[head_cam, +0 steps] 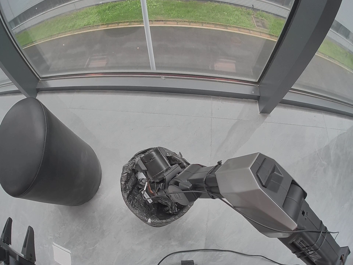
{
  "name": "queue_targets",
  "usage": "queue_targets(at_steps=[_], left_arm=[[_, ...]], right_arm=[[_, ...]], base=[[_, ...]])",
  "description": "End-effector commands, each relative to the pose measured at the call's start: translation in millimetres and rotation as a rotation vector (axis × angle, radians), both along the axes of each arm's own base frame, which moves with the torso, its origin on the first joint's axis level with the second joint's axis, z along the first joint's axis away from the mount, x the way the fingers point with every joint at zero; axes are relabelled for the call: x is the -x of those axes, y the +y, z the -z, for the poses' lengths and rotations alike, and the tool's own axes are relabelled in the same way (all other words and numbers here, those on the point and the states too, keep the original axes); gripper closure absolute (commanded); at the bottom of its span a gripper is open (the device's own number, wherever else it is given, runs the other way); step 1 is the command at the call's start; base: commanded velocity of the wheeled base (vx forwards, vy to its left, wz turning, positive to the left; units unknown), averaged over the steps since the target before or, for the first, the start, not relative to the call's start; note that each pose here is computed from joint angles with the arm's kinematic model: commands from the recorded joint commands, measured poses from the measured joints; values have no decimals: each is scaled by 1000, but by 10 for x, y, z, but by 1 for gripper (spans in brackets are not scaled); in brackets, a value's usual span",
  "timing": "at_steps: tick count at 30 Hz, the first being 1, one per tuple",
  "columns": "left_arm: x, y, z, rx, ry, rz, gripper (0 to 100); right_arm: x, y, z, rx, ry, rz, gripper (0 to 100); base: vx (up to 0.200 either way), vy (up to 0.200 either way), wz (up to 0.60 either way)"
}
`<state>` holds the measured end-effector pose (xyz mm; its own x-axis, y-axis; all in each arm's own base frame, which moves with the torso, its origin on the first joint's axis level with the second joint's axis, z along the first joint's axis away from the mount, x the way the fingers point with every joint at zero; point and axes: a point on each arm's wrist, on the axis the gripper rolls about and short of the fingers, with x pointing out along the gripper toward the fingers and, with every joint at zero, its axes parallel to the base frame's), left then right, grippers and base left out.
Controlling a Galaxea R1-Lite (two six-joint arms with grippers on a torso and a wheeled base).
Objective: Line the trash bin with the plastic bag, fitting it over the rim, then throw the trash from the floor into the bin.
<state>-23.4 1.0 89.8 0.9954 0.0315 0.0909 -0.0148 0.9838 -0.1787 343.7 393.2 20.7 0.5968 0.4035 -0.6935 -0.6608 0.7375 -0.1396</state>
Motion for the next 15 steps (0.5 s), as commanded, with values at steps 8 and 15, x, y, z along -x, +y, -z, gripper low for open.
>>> queue_targets(at_steps=[8,15], left_arm=[[-2,2,52,6,2,-6,0],[-1,5,51,12,0,-21,0]], right_arm=[[-59,-43,173,31,13,4,0],[-8,-34,-133,14,-25,-2,0]], base=[[0,0,0],[0,0,0]])
